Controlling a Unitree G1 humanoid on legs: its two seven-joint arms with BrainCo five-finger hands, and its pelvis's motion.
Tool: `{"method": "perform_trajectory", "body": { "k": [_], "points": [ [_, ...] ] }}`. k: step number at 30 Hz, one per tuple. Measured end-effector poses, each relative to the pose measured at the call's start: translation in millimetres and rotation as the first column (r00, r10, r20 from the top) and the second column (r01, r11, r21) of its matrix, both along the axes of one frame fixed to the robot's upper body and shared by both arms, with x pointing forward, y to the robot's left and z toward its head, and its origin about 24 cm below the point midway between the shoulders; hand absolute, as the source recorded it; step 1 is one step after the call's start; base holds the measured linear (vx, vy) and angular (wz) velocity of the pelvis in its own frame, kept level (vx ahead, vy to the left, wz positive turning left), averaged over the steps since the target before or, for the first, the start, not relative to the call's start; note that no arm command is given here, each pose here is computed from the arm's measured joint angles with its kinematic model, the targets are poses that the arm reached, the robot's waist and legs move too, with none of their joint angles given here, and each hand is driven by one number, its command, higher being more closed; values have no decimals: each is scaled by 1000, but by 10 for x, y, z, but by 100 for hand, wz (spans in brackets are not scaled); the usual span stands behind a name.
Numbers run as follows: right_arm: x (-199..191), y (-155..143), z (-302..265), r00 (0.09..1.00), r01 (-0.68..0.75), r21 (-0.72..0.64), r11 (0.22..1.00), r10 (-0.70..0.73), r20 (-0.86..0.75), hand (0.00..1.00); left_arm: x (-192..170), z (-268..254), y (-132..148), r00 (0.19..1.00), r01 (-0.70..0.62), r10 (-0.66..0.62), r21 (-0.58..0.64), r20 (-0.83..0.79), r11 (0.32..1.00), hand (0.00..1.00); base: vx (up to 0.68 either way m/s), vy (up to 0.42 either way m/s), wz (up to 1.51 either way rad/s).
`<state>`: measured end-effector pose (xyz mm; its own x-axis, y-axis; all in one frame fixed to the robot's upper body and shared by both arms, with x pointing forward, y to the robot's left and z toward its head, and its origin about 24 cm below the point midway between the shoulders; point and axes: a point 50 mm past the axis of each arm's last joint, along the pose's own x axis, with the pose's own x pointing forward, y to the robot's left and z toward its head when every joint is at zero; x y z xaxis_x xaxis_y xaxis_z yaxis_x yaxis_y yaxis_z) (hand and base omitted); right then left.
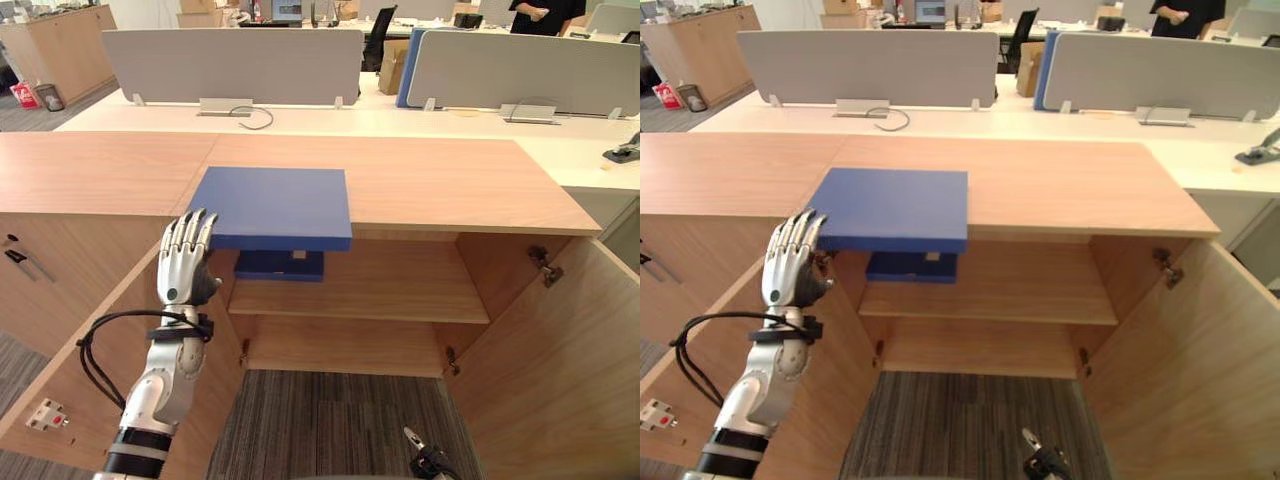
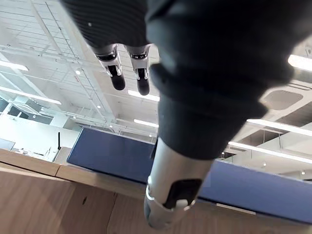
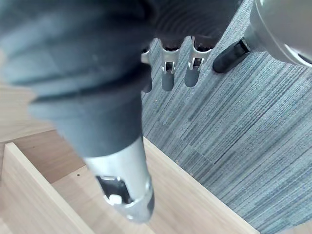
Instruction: Walk over to the cabinet, pick up the folder, carry it to the office cabinet, place the folder inside the office cabinet, then close the office cabinet door
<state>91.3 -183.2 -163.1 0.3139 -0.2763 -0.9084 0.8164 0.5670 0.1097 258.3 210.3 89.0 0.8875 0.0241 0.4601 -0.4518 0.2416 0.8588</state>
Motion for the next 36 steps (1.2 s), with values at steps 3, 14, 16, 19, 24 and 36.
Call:
{"method": "perform_trajectory", "body": {
  "k": [3,14,16,19,24,36],
  "points": [
    [-51,-53,-12,1000,21,-2,1000,-21,-20,0,22,-79,30,999,-12,13,8,-45,1000,0,-54,19,-3],
    [-303,-205,-51,993,66,-28,997,-68,-93,0,339,-66,29,996,-26,30,49,-86,998,0,-4,2,0],
    [-316,-201,-56,993,66,-26,997,-69,-99,0,374,-33,43,996,-30,35,61,-80,998,0,0,0,0],
    [-340,-201,-63,992,69,-24,997,-72,-109,0,420,-8,30,996,-13,21,93,-83,996,0,-11,7,-1],
    [-347,-217,-61,991,79,-27,997,-81,-109,0,432,-15,56,996,-24,33,99,-89,995,0,-62,21,-4],
    [-373,-225,-67,988,103,-24,994,-106,-116,0,619,90,96,996,-62,68,102,-61,993,100,-12,5,-1]
  ]
}}
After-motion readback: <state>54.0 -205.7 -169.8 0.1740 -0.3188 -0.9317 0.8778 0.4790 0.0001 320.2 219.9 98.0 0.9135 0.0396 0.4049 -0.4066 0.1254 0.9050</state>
